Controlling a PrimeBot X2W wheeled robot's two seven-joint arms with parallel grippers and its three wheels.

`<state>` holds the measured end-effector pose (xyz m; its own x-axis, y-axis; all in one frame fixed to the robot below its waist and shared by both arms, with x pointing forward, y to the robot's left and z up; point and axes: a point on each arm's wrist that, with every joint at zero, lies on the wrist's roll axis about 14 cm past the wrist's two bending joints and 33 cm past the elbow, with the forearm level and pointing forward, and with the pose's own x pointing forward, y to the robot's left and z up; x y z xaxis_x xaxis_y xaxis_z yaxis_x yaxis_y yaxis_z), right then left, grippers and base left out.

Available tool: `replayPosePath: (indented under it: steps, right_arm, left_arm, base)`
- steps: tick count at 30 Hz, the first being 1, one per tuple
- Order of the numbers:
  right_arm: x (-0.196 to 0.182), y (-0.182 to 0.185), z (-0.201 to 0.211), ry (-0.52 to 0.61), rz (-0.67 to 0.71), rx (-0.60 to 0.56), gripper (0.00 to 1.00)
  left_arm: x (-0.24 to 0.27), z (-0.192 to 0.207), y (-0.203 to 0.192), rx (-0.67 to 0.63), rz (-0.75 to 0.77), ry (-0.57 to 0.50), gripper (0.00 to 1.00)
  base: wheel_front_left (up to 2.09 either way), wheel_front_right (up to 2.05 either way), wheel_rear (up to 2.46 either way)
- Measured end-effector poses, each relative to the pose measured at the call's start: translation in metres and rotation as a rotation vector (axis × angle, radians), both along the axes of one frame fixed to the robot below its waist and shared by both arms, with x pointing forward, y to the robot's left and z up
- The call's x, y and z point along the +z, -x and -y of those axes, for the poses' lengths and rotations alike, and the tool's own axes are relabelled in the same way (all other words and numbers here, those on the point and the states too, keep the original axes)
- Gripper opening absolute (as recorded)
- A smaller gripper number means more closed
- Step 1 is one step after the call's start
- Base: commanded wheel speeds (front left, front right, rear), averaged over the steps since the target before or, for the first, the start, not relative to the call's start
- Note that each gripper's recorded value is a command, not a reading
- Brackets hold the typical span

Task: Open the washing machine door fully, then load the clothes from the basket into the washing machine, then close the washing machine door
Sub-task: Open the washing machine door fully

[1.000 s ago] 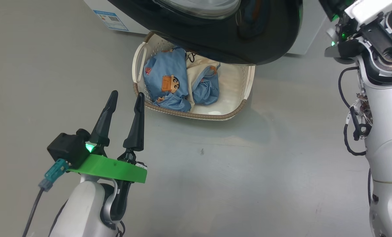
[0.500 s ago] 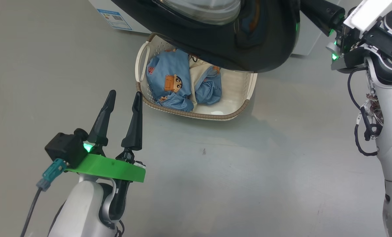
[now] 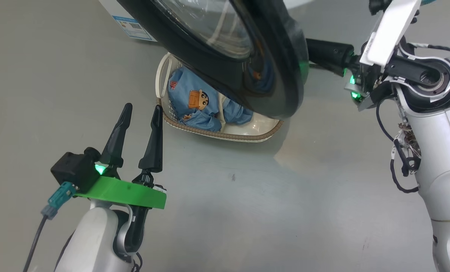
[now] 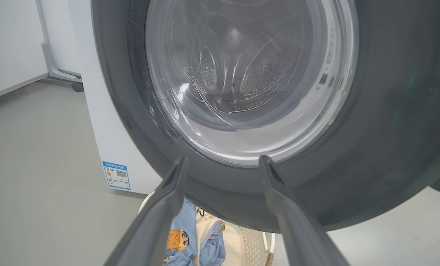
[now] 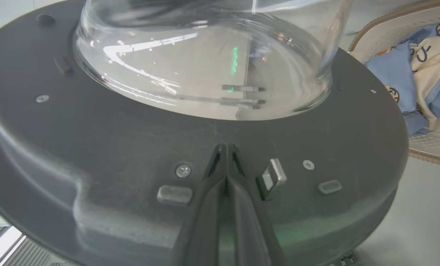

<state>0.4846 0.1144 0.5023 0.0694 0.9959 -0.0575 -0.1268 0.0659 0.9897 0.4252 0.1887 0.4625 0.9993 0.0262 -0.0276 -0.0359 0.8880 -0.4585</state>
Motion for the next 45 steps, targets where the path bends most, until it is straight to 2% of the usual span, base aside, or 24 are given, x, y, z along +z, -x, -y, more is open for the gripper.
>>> replayPosePath:
  steps: [8,21,32,45]
  right_arm:
    - [-0.005,0.035,-0.014,-0.008,-0.059,0.106,0.0]
    - [-0.002,0.067,-0.039,-0.041,-0.09,0.203,0.0]
    - [-0.015,0.102,-0.051,-0.008,-0.125,0.3,0.0]
    - [-0.018,0.119,-0.06,0.002,-0.129,0.321,0.0]
  left_arm:
    - [0.006,0.0,0.001,0.001,0.015,-0.001,1.0]
    - [0.009,-0.007,0.005,0.022,0.017,-0.009,1.0]
    - [0.013,-0.013,0.009,0.039,0.025,-0.014,1.0]
    - [0.018,-0.019,0.014,0.057,0.034,-0.019,1.0]
  base:
    - [0.0,0.0,0.0]
    - [0.0,0.0,0.0]
    - [0.0,0.0,0.0]
    - [0.0,0.0,0.0]
